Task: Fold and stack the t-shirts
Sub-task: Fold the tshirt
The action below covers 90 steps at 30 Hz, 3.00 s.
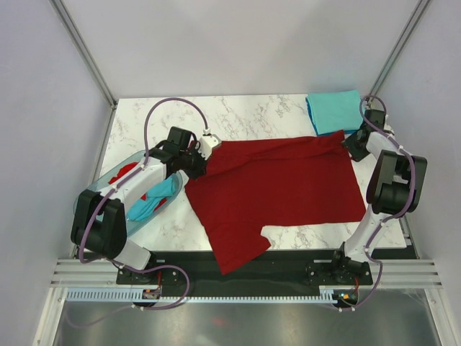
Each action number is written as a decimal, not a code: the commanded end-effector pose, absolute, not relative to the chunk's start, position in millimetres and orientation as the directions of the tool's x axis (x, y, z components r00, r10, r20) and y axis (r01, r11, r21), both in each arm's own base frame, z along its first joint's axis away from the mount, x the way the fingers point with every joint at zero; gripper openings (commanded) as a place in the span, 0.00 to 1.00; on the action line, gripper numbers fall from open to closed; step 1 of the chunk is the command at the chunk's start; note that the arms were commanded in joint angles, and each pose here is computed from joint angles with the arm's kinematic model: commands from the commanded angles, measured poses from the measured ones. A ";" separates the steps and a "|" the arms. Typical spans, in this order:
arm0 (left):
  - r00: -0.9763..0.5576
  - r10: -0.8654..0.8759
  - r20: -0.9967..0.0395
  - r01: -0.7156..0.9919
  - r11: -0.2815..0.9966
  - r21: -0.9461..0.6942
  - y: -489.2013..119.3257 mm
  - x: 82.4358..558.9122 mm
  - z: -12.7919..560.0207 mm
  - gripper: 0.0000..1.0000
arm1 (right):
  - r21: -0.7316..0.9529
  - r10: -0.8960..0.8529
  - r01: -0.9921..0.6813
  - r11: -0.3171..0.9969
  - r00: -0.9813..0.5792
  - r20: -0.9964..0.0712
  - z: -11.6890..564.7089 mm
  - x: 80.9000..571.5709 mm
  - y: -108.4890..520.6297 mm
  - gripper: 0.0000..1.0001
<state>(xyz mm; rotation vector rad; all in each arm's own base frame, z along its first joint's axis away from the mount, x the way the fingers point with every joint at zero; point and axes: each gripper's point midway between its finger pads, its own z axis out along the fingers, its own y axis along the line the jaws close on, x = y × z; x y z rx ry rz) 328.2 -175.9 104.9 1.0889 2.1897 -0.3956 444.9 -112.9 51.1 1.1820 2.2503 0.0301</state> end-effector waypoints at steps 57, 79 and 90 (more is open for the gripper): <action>-0.517 0.548 -0.658 0.752 0.658 -0.043 -183.8 323.2 135.0 0.30 | 0.262 0.574 0.558 0.787 -0.507 -0.644 109.3 485.1 -107.4 0.48; -0.716 0.386 -0.582 0.516 0.854 -0.070 -220.8 467.0 73.6 0.30 | 0.212 0.518 0.512 0.832 -0.581 -0.628 54.5 504.2 -125.3 0.48; -0.800 0.368 -0.475 0.421 0.907 -0.007 -197.8 469.2 13.7 0.30 | 0.127 0.535 0.614 0.779 -0.546 -0.645 37.5 498.2 -155.7 0.32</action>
